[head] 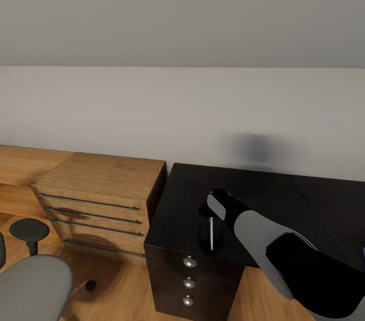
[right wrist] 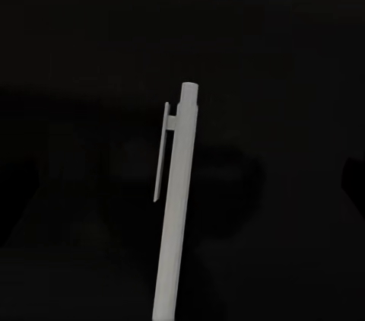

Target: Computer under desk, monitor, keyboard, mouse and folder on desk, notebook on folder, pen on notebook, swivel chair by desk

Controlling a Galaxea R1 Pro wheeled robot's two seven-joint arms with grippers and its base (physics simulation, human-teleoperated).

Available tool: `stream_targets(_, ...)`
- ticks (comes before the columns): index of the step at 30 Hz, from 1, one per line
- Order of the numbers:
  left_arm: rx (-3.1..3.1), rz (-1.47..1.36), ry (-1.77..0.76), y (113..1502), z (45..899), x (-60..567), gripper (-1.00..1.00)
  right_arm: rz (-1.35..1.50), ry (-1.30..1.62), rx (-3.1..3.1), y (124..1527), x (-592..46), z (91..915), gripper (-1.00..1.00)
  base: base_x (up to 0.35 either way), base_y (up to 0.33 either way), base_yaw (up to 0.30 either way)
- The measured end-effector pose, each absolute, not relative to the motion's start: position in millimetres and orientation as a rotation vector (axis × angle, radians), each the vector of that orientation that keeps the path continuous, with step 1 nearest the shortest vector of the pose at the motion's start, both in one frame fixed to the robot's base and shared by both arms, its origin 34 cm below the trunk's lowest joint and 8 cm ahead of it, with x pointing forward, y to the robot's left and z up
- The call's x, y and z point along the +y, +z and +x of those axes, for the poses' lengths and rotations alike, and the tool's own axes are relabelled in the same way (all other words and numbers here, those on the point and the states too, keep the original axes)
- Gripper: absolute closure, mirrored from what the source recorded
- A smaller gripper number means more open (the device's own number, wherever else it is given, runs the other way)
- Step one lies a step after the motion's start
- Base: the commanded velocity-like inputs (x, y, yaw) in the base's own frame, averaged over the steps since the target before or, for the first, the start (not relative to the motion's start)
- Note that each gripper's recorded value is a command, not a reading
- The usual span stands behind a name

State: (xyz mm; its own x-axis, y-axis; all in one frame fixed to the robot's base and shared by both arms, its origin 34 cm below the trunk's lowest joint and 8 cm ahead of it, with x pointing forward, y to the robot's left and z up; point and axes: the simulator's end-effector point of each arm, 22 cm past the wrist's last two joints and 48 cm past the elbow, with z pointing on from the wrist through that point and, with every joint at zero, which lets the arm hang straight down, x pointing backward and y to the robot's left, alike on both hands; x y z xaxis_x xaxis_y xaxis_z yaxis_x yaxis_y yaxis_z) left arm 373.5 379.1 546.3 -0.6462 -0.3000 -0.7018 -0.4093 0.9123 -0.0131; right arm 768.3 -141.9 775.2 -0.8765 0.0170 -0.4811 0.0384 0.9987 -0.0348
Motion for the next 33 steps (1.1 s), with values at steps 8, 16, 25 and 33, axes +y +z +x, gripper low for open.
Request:
stream_targets(8,2.317,-0.503,0.188,546,374,379,-1.0,0.038,-0.063,2.639,775,-142,768,-1.0,0.0,0.0,0.0)
stream_targets(16,2.317,-0.503,0.189,536,373,379,-1.0,0.036,-0.067,2.639,765,-143,768,-1.0,0.0,0.0,0.0)
stream_targets(25,2.316,-0.503,0.19,528,373,379,-1.0,0.036,-0.066,2.639,757,-143,768,-1.0,0.0,0.0,0.0)
stream_targets(33,2.316,-0.503,0.19,525,373,379,-1.0,0.035,-0.066,2.638,754,-143,768,-1.0,0.0,0.0,0.0)
